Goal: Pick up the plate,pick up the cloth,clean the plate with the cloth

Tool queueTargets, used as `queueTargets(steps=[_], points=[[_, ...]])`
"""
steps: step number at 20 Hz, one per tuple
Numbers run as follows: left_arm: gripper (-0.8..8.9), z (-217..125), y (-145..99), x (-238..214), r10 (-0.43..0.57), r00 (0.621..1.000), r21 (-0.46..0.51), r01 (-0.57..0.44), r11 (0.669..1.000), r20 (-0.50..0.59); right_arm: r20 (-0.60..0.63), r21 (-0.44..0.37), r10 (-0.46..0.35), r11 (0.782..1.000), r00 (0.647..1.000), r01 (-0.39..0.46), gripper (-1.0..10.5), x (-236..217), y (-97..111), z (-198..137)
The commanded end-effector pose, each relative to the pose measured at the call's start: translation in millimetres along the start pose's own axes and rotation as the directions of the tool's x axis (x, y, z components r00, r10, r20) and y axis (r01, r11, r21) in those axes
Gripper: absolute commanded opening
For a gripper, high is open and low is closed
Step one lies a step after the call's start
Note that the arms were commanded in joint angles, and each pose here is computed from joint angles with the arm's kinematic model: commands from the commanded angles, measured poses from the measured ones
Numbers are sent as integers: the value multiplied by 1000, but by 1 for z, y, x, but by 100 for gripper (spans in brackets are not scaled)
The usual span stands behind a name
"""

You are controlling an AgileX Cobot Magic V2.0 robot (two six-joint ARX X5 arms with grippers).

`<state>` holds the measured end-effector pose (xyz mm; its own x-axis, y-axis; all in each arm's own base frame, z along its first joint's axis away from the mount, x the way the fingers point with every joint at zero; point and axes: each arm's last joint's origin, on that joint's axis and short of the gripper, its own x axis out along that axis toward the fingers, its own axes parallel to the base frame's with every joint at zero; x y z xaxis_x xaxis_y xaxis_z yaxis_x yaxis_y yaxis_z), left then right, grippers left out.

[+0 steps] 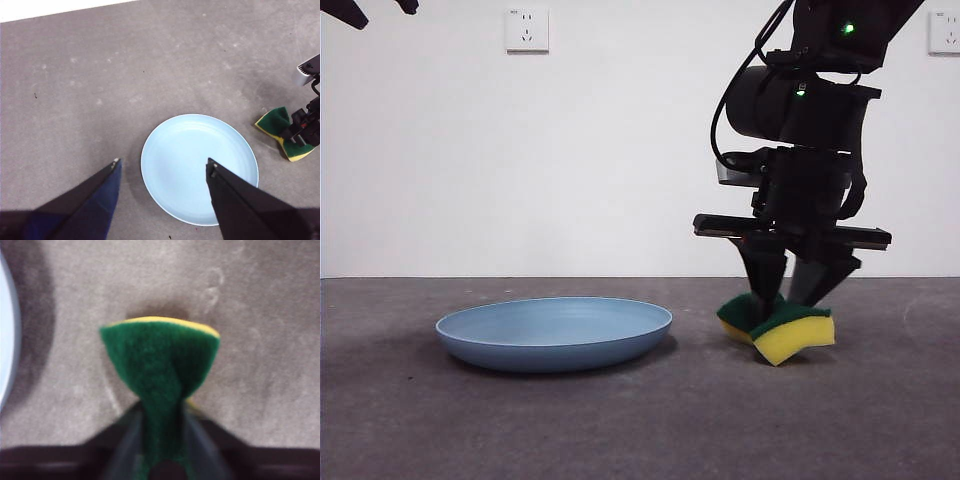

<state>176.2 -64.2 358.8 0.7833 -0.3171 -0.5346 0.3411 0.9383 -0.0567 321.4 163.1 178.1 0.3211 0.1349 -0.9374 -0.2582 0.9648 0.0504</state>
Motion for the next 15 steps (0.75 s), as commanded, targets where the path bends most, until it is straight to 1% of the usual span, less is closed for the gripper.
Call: queueTargets(steps=[1,9,12,15], points=[[283,-1,-1,1,-4,1000,-5,4,1000,-2,-11,15,-6,1000,1000,6,437,3,-1,-2],[283,-1,-1,1,-4,1000,-4,4,1000,-5,-5,18,-9,1000,1000,9,445,1,-3,-1],[283,-1,-1,1,-3,1000,-4,3,1000,-4,11,16,-6,1000,1000,6,440,-15,-3,-2],[283,-1,-1,1,-2,1000,0,2,1000,-4,59,8,5,1000,998,-6,436,-47,-4,-5]])
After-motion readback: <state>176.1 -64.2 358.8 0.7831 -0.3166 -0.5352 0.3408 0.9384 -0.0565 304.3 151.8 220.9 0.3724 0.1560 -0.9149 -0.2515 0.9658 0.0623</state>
